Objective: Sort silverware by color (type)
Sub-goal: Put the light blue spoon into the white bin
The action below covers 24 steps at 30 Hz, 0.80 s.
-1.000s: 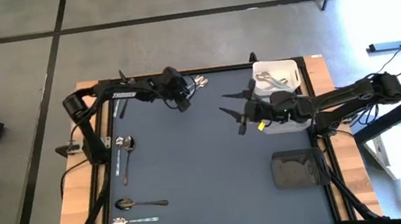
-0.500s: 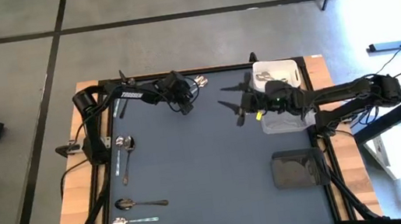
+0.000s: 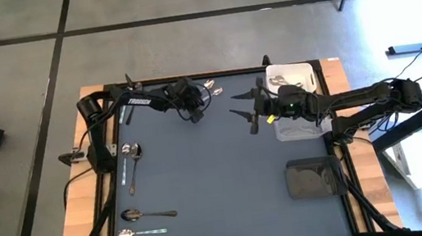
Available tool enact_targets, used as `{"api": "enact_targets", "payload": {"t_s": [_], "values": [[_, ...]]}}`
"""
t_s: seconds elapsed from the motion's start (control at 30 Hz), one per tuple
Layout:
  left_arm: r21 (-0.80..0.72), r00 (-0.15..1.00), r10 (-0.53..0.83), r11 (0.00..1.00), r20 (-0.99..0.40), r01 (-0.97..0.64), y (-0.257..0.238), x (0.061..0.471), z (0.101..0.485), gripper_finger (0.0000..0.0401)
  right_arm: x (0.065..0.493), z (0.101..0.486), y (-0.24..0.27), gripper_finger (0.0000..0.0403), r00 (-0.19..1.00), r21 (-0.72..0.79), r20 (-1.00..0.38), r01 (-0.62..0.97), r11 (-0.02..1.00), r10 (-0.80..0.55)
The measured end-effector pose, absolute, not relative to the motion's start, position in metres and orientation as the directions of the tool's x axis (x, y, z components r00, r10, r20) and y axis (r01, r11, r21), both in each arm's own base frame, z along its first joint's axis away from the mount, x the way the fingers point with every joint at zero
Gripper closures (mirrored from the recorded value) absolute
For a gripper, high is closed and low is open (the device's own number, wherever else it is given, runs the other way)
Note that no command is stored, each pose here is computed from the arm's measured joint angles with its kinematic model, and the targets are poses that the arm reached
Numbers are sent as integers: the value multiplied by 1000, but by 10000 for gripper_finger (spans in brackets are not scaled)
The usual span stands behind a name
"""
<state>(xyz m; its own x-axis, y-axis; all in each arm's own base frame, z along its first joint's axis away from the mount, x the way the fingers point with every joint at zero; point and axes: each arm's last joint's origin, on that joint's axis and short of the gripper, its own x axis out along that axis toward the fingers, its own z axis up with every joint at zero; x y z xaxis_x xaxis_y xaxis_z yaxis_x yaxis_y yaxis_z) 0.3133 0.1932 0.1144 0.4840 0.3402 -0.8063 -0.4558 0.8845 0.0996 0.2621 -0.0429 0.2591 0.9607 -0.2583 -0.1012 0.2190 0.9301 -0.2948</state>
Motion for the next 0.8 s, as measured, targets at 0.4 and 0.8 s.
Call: {"api": "enact_targets", "payload": {"t_s": [0.4,0.8], "values": [[139,528,328,920,-783,-365,148,319,149,351,262,254,-42,206,960,-172,-155,206,963,-233],[123,875,314,950,-368,-289,84,248,185,349,264,247,-42,206,958,-172,-194,179,969,-212]]}}
